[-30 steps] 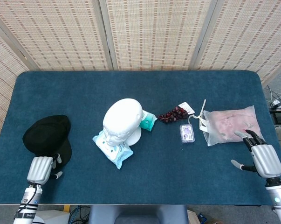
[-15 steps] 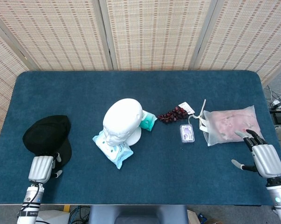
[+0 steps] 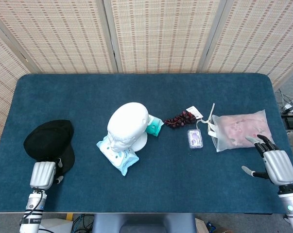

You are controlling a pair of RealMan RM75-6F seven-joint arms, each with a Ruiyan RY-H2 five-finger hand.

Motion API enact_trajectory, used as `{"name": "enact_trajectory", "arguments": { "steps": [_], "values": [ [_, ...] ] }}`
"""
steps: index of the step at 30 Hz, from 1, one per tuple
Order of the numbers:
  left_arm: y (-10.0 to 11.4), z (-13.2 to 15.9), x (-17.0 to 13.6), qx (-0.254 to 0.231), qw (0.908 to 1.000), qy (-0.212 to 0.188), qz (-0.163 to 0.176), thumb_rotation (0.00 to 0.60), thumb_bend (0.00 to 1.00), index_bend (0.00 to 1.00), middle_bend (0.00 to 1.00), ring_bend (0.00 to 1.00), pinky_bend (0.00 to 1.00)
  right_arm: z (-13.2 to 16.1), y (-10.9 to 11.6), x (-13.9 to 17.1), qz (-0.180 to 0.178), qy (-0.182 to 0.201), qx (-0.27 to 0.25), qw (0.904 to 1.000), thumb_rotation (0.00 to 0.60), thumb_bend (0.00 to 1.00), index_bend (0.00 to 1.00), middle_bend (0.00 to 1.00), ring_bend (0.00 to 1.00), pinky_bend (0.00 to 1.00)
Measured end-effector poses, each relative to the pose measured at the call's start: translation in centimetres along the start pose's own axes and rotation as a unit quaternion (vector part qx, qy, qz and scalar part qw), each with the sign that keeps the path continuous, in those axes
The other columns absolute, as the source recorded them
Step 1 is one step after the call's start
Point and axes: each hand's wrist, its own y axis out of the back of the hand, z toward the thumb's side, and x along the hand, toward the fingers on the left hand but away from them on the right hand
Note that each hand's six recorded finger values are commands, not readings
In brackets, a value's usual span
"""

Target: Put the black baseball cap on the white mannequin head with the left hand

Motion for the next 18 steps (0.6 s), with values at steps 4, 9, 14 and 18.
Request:
{"name": "enact_trajectory", "arguments": {
  "steps": [4, 9, 14, 18],
  "values": [
    [-0.1, -0.2, 0.0, 0.005, 1.0, 0.001, 0.007, 0.6, 0.0, 0.53, 0.73, 0.43, 0.43, 0.0, 0.0, 0.0, 0.0, 0.0, 0.0, 1.0, 0.6, 0.0, 0.16, 0.25, 0.12, 0.31],
    [-0.1, -0.5, 0.0, 0.015, 0.9997, 0.0, 0.021, 0.6, 0.01, 0.54, 0.73, 0.43, 0.43, 0.0, 0.0, 0.0, 0.0, 0.0, 0.001, 1.0, 0.6, 0.0, 0.16, 0.25, 0.12, 0.31],
    [-0.2, -1.0, 0.0, 0.019, 0.999, -0.001, 0.04, 0.6, 0.01, 0.54, 0.73, 0.43, 0.43, 0.1, -0.1, 0.0, 0.001, 0.001, 0.002, 1.0, 0.6, 0.0, 0.16, 0.25, 0.12, 0.31],
    [-0.2, -1.4, 0.0, 0.013, 0.9984, 0.0, 0.054, 0.6, 0.01, 0.54, 0.73, 0.43, 0.43, 0.1, -0.1, 0.0, 0.001, 0.001, 0.002, 1.0, 0.6, 0.0, 0.16, 0.25, 0.12, 0.31]
  ]
}}
